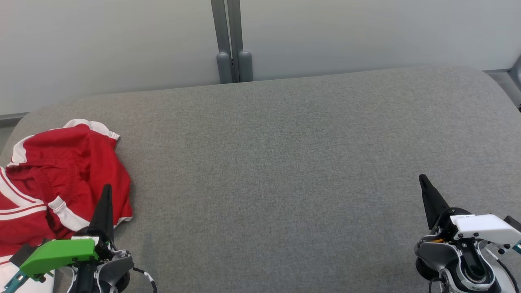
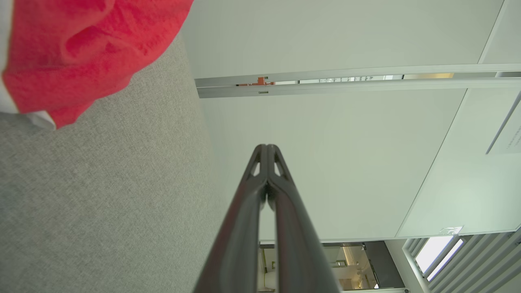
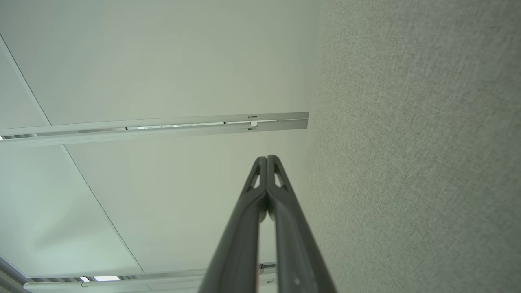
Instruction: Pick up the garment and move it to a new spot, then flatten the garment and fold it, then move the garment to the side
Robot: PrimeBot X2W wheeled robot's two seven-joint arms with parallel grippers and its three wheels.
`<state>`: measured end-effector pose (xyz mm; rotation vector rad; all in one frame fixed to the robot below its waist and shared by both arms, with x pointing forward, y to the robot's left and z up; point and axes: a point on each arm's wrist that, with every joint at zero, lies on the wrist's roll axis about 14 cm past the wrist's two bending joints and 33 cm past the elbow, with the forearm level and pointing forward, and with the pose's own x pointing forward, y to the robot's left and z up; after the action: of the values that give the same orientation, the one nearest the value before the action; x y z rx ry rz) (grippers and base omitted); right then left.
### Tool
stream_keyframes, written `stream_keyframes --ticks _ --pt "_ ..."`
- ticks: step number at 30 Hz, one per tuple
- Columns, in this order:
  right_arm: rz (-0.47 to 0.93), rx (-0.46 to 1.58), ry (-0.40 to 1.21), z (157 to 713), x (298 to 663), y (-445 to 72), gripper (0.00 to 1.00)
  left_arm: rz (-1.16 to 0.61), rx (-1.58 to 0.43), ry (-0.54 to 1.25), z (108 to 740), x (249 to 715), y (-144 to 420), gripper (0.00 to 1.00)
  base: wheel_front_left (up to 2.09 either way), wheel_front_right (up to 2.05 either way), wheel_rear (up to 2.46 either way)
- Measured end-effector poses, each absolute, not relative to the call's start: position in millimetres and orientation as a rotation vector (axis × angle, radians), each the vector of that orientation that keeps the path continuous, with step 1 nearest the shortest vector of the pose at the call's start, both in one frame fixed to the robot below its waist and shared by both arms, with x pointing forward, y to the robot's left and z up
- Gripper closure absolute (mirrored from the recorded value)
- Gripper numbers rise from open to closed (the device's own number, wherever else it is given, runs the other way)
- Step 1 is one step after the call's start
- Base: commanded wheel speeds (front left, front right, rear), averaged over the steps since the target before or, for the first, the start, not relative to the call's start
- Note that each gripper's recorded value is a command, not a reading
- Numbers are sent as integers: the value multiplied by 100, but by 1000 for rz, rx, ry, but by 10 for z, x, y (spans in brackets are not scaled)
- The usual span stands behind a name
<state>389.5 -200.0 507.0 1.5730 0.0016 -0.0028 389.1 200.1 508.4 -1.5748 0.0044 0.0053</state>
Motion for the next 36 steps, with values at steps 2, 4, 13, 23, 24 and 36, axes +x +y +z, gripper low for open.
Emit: stream_keyframes --ticks 2,4,13,23,24,36 --pt "-3 1573 2 5070 3895 -2000 100 5 -1575 4 5084 3891 2000 100 0 0 0" --pt "-3 1573 2 5070 3895 -2000 100 5 -1575 5 5083 3891 2000 100 0 0 0" --pt "-3 1573 2 5070 3895 -2000 100 5 -1575 4 5083 3891 2001 100 0 0 0" --pt "-3 1573 2 5070 3895 -2000 100 5 -1575 4 5083 3891 2001 100 0 0 0" --pt "-3 1573 2 5070 3895 -2000 100 5 -1575 5 5083 3891 2000 100 0 0 0" --pt "-7 1574 6 5050 3888 -1998 0 10 -1576 9 5064 3884 1999 0 0 0 0"
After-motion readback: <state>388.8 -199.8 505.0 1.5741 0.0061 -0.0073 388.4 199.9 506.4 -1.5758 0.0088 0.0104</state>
